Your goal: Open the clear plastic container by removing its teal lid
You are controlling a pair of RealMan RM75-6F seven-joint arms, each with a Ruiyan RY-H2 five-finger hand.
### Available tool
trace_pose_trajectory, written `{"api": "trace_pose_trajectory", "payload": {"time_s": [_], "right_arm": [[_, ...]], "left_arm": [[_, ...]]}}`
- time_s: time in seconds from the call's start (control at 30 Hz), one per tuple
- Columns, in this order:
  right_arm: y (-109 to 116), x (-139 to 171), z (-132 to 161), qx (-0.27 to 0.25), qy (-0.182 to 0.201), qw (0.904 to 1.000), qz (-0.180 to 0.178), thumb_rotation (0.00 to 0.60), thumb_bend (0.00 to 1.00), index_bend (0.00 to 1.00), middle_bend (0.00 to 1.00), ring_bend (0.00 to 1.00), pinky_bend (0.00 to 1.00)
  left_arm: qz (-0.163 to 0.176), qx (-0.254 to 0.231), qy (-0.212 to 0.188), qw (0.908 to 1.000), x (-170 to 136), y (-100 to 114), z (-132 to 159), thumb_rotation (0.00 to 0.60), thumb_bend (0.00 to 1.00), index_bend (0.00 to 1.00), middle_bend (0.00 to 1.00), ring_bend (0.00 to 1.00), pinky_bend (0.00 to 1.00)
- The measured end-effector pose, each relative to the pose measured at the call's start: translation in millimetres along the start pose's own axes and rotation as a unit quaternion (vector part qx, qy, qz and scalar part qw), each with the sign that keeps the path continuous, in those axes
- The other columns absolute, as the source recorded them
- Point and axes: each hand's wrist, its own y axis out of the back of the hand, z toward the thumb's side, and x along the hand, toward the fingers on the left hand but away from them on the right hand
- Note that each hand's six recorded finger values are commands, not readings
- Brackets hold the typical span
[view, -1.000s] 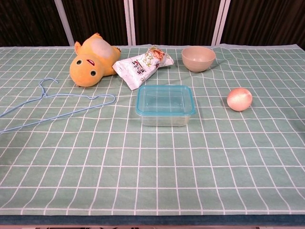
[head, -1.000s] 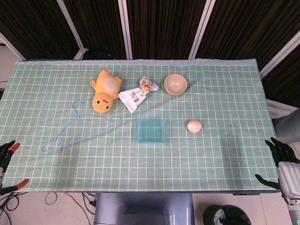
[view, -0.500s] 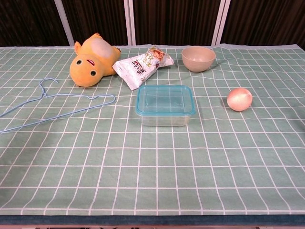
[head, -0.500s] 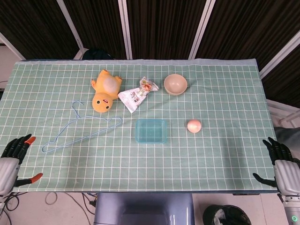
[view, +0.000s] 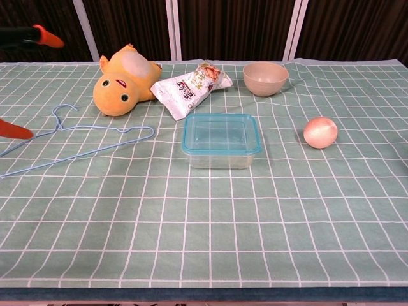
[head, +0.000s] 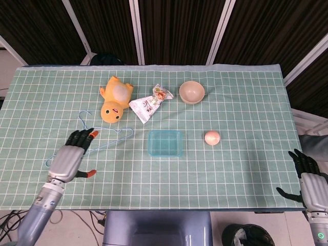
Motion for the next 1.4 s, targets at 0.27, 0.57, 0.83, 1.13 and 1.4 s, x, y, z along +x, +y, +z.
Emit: {"api": "trace_pose_trajectory", "payload": {"time_s": [0.27,0.57,0.83,1.13,1.4], "right_arm": [[-1.5,-0.9,1.0,-0.003,0.007,1.0000,0.000,0.600,0.22,0.00,0.00,0.00,0.00],[-2.3,-1.8,0.1,-0.014,-0.001,0.9999,0.005,0.600,0.22,0.00,0.00,0.00,0.00],[-5.2,-2.2,1.8,-0.017,-0.001,0.9998,0.012,0.600,0.22,0.00,0.00,0.00,0.00],[-5.1,-3.3,0.9,-0.022,-0.006,0.9997,0.013,0.600,0.22,0.00,0.00,0.00,0.00],[-6.2,-4.1,0.4,-0.025,-0.009,0.9995,0.015,0.600,0.22,0.00,0.00,0.00,0.00]], "left_arm": [[-0.039,-0.001,-0.015,0.9991,50.1,-25.0,73.8,0.600,0.00,0.00,0.00,0.00,0.00],[-0.057,0.007,0.018,0.9982,101.9,-33.0,120.7,0.600,0.00,0.00,0.00,0.00,0.00],[-0.069,0.029,0.048,0.9961,135.4,-43.0,141.9,0.600,0.00,0.00,0.00,0.00,0.00],[-0.095,0.035,0.064,0.9929,156.5,-67.3,157.7,0.600,0.00,0.00,0.00,0.00,0.00],[-0.115,0.030,0.060,0.9911,170.5,-82.9,173.0,0.600,0.00,0.00,0.00,0.00,0.00]]}}
